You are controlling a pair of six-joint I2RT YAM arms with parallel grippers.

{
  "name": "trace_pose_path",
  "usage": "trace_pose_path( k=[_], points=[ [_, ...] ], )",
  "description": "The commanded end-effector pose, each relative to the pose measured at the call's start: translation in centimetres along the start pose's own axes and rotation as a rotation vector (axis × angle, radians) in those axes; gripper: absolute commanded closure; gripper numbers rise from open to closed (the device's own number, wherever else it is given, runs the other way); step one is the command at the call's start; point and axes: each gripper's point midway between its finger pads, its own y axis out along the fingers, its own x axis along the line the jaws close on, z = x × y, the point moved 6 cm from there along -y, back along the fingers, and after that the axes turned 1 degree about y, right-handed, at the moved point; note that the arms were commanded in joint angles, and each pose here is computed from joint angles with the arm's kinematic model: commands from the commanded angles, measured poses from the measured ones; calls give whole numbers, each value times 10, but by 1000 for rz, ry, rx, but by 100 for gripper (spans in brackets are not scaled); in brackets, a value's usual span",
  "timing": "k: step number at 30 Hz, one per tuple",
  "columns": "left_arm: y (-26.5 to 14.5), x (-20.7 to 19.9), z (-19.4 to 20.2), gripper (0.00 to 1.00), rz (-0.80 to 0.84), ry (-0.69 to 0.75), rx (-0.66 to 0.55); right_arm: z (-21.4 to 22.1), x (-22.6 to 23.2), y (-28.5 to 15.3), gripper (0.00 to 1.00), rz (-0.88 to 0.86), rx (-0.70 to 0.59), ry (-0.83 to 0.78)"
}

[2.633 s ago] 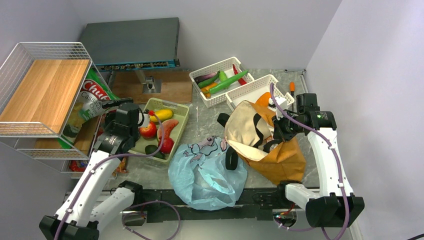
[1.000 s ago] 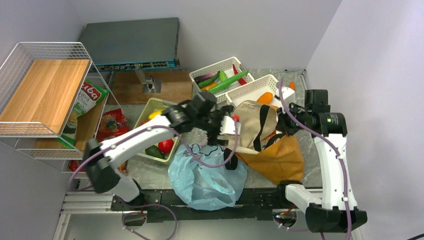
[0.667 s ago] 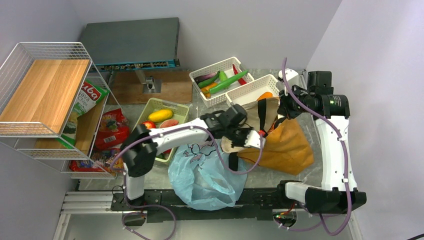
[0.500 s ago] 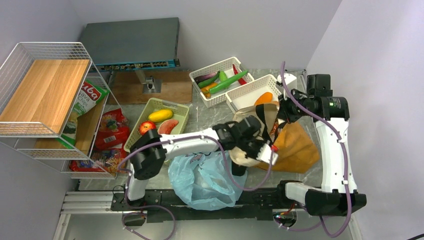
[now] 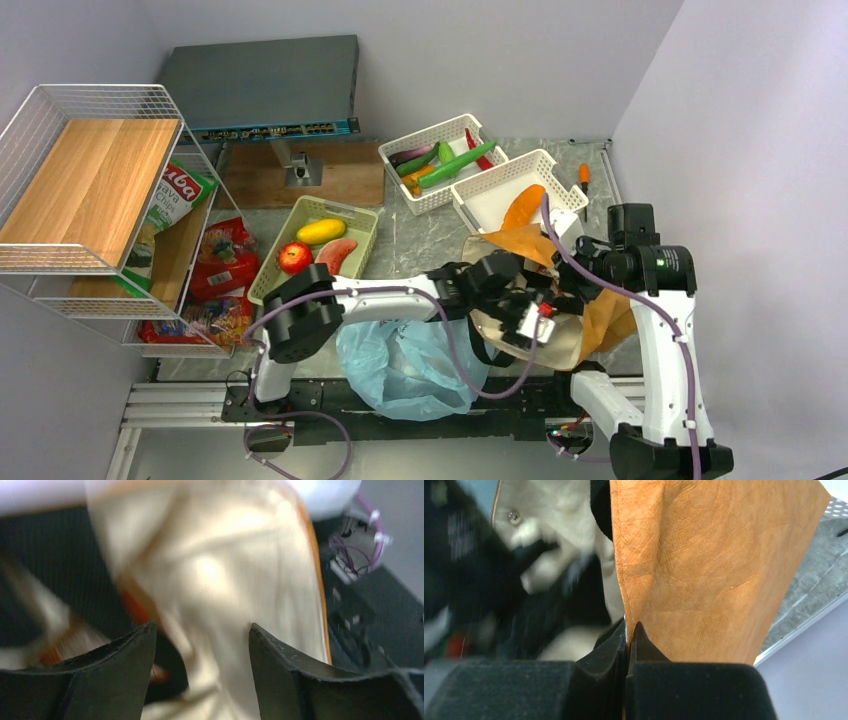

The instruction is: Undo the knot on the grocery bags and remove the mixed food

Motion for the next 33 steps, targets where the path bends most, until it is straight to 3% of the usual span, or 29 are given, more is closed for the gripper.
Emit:
trace_pose_path(
  k=[1, 7, 13, 20, 23, 27, 30, 33],
  points=[
    [-56, 25, 18, 29, -245, 25, -10, 24, 11, -9, 100, -1, 88, -87],
    [-70, 36, 61, 37, -348, 19, 84, 15, 7, -9, 100, 24, 71, -1],
    [-59, 41, 43, 47, -337, -194, -45, -26, -12, -19, 100, 97, -33, 162],
    [-54, 14, 46, 64, -398, 33, 12, -49, -21, -31, 100, 153, -115, 254],
    [-62, 5, 38, 67, -384, 197, -36, -52, -17, -36, 100, 167, -153, 271],
    [-61, 4, 13, 73, -318, 299, -125, -46, -10, -29, 100, 130, -150, 304],
    [-42, 4, -8, 75, -236, 366, -197, -42, -7, -21, 100, 101, -144, 333],
    [-16, 6, -9, 75, -171, 392, -196, -43, -6, -18, 100, 80, -143, 350]
  ],
)
